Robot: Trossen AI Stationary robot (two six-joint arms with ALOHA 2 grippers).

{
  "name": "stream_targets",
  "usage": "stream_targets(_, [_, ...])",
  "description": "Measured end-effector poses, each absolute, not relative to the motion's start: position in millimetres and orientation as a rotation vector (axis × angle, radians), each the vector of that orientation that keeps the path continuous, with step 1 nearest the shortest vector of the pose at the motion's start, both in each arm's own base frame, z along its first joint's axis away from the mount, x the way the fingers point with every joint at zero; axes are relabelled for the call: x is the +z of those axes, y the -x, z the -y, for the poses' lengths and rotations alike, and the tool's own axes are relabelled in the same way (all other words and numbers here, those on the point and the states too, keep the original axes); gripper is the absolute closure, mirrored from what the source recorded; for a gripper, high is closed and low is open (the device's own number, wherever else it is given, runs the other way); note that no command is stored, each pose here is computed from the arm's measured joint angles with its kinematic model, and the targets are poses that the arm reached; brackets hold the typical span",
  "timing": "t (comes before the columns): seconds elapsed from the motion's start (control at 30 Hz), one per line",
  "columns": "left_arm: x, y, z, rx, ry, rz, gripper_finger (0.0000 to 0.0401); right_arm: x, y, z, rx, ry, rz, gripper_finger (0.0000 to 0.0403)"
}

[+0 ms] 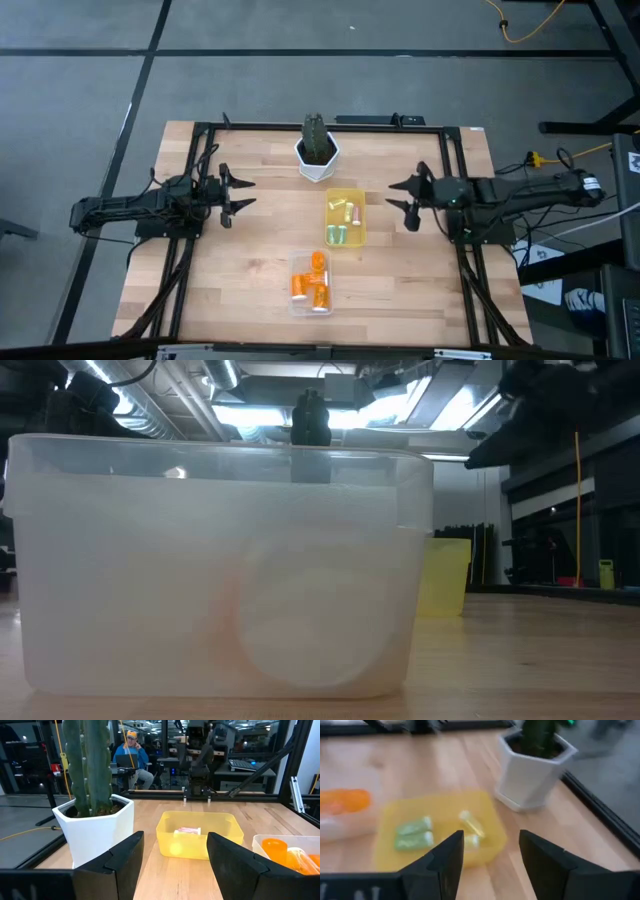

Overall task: Pick and place medicine bottles into bin by pill shape (circle, oval)
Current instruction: Return to Home Position

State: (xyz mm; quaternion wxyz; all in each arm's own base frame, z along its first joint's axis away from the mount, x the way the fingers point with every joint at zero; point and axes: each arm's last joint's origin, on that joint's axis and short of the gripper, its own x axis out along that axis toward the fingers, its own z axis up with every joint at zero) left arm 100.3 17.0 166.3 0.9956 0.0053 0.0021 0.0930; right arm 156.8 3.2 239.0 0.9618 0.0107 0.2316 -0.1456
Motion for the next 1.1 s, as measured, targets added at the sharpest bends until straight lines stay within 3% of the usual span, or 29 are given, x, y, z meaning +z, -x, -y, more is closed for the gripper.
stream_targets(0.13, [166.3,-100.3,-17.1,0.186,-0.011,-0.004,0.0189,213.9,-144.2,-6.5,-0.173,0.004,-0.364,0.0209])
stream_targets(0.43, [166.4,-100.3,-17.1,0.186,-0.011,-0.004,0.0189,184.3,-112.6,-11.0,-0.093,0.080,-0.212,0.0209])
stream_targets(0.63, [166.2,-100.3,-17.0,0.186,-0.011,-0.005,0.0189,177.7,-99.5,-14.2,-0.039,0.064,-0.108,0.0209])
stream_targets(0.87, [166.4,-100.3,-17.0,0.186,-0.011,-0.004,0.0189,172.9,-89.8,-23.5,0.169,0.069,-0.063,0.0209])
stream_targets(1.1, [166.4,-100.3,-17.1,0.186,-0.011,-0.004,0.0189,172.4,-89.3,-27.5,0.213,0.146,-0.040,0.0209])
